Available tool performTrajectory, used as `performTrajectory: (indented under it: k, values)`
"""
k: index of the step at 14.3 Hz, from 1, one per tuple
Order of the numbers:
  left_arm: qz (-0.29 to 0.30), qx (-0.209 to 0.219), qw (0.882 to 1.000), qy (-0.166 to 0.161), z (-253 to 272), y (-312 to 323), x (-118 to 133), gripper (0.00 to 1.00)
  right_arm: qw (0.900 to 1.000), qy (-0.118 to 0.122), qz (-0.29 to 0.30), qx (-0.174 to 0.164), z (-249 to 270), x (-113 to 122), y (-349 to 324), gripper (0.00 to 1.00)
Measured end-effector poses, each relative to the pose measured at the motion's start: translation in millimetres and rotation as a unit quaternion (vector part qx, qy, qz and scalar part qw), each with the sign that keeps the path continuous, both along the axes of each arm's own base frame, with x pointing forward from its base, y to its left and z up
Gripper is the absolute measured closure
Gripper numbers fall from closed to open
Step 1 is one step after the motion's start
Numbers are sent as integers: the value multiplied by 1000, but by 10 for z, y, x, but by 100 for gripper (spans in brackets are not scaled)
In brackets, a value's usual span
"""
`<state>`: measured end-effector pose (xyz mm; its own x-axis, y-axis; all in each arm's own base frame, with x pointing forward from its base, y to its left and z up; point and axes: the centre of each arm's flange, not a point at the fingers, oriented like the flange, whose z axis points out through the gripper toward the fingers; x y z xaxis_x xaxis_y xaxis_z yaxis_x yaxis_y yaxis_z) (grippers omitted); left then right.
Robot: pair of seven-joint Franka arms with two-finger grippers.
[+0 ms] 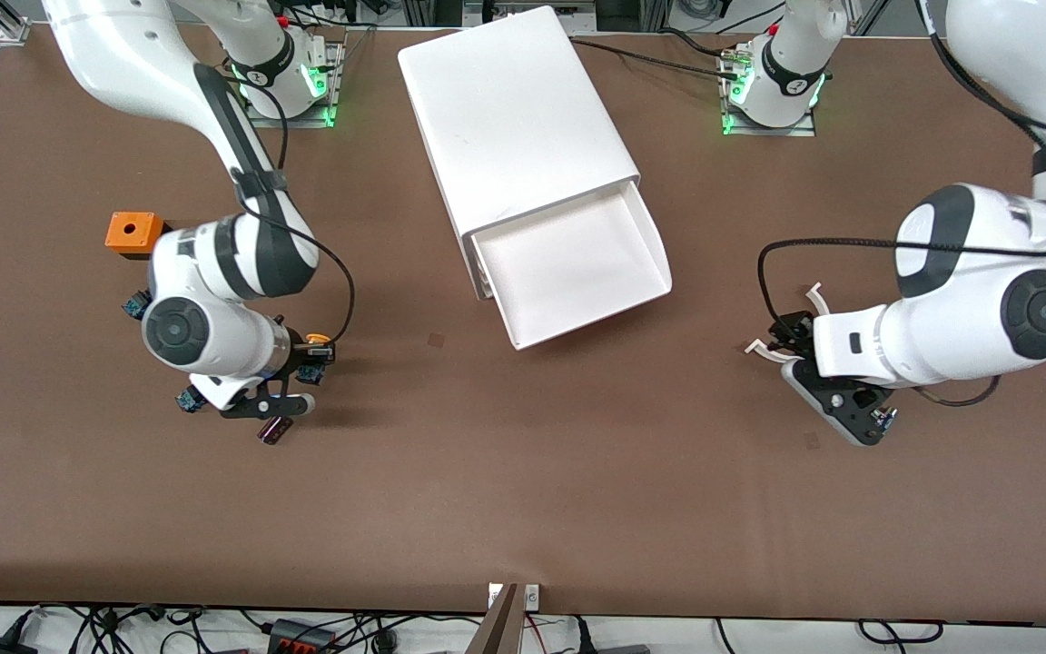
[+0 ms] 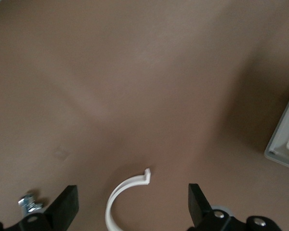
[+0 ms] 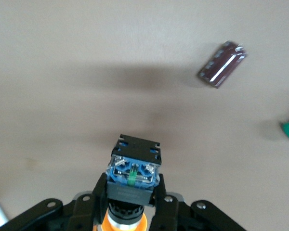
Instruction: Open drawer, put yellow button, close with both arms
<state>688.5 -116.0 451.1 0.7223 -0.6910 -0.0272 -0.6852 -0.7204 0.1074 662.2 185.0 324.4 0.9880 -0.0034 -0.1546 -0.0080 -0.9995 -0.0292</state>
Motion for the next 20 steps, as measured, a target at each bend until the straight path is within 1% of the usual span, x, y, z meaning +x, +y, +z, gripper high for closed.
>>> performTrajectory:
  k: [1, 2, 3, 4, 5, 6, 7, 8, 9, 10, 11, 14, 16, 18, 20]
  values:
    - [-10, 28, 999, -14, 145, 5, 7, 0, 1000, 1, -26, 8, 239, 12, 41, 59]
    - [-15, 45, 998, -31, 300, 1, 28, 0, 998, 4, -50, 26, 447, 7, 91, 59]
    - [-16, 53, 997, -50, 470, 1, 55, 0, 996, 8, -73, 48, 629, -8, 144, 59]
    - [-13, 56, 996, -68, 640, 18, 78, 0, 994, 11, -92, 64, 780, -33, 183, 59]
    - [-7, 57, 995, -81, 786, 52, 92, 0, 992, 14, -108, 70, 906, -66, 213, 59]
    - [9, 57, 994, -89, 891, 97, 100, 0, 989, 18, -127, 72, 1009, -108, 255, 59]
    - [52, 57, 993, -94, 949, 148, 109, 0, 986, 21, -146, 72, 1104, -154, 338, 59]
    - [119, 56, 987, -97, 981, 219, 121, 0, 984, 23, -165, 70, 1194, -206, 471, 59]
    - [184, 54, 976, -99, 1020, 298, 134, 0, 980, 24, -184, 69, 1295, -259, 647, 59]
    - [229, 52, 967, -103, 1069, 378, 144, 0, 976, 25, -206, 71, 1408, -321, 858, 59]
    - [255, 50, 960, -106, 1118, 440, 151, 0, 970, 29, -228, 77, 1519, -395, 1080, 59]
    - [297, 45, 947, -110, 1195, 473, 148, 0, 955, 34, -281, 91, 1787, -570, 1552, 59]
    - [325, 35, 940, -98, 1203, 461, 124, 0, 945, 39, -314, 89, 1847, -649, 1753, 59]
    - [336, 36, 938, -80, 1183, 487, 88, 0, 930, 41, -355, 87, 1811, -717, 1979, 59]
    - [343, 37, 936, -73, 1174, 562, 82, 0, 910, 42, -403, 90, 1697, -801, 2293, 59]
